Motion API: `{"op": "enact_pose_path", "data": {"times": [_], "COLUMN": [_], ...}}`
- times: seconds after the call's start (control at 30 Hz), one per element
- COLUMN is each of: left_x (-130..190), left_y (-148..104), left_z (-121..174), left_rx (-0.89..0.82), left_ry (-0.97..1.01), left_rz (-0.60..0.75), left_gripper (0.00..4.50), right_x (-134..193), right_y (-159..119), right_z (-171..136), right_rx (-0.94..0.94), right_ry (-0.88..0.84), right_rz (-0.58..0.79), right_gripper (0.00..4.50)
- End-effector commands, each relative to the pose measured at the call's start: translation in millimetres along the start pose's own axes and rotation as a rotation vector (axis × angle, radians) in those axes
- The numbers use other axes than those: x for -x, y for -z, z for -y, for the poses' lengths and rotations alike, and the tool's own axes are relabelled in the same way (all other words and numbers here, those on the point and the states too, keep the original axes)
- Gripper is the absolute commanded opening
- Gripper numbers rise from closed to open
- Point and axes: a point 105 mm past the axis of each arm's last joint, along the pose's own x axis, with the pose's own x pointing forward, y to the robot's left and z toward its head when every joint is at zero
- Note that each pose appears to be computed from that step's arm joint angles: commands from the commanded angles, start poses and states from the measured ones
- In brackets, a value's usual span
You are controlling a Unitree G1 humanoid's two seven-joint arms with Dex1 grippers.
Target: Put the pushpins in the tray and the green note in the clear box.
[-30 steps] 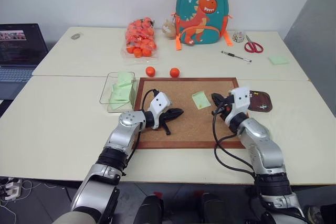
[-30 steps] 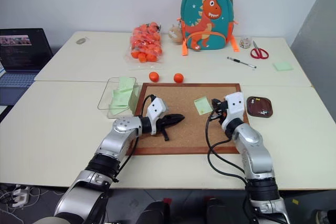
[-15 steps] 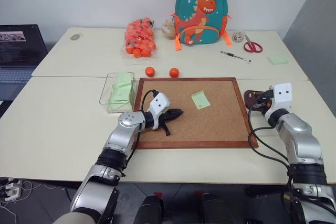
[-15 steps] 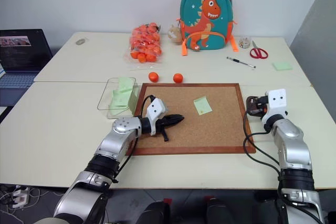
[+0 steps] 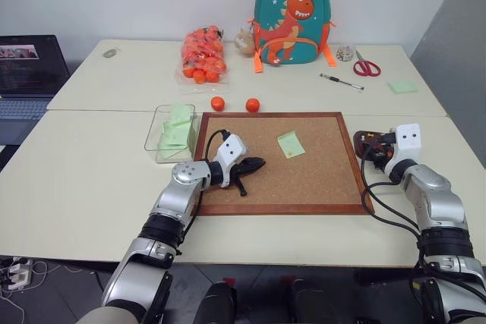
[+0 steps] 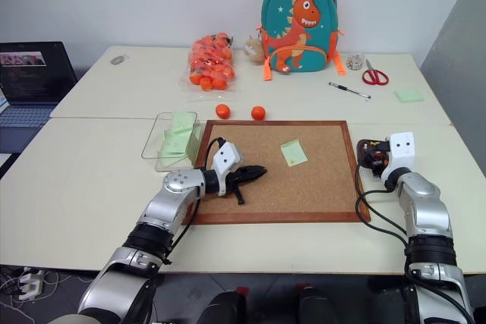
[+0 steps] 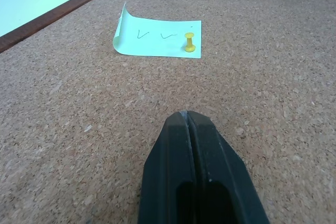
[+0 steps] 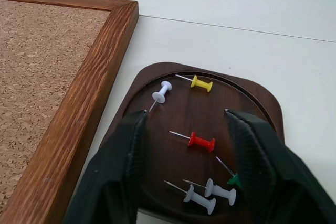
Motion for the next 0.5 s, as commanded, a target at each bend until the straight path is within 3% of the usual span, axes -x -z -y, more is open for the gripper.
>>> {"op": "enact_pose_path", "data": {"times": [0.03,0.1,0.2,0.37,0.5], "left_x": [-3,-2,-2,-2,-4], "left_y": [13,13,13,14,14], "left_z": [7,7,6,6,7], "left_rx": [0.013,0.014,0.015,0.015,0.015], "left_ry": [0.021,0.019,0.016,0.018,0.022], "left_rz": [-0.046,-0.046,-0.046,-0.047,-0.047], "left_gripper": [0.00,0.00,0.00,0.00,0.00], "right_x": [8,16,26,37,36], "right_y": [-37,-56,-70,-68,-53], "right_z": [7,-2,-26,-108,-157], "right_rx": [0.045,0.057,0.046,0.042,0.078], "right_ry": [0.025,-0.006,-0.104,-0.393,-0.526], "right_rz": [0.137,0.219,0.280,0.288,0.245], "right_gripper": [3.49,3.91,3.91,3.91,3.91]}}
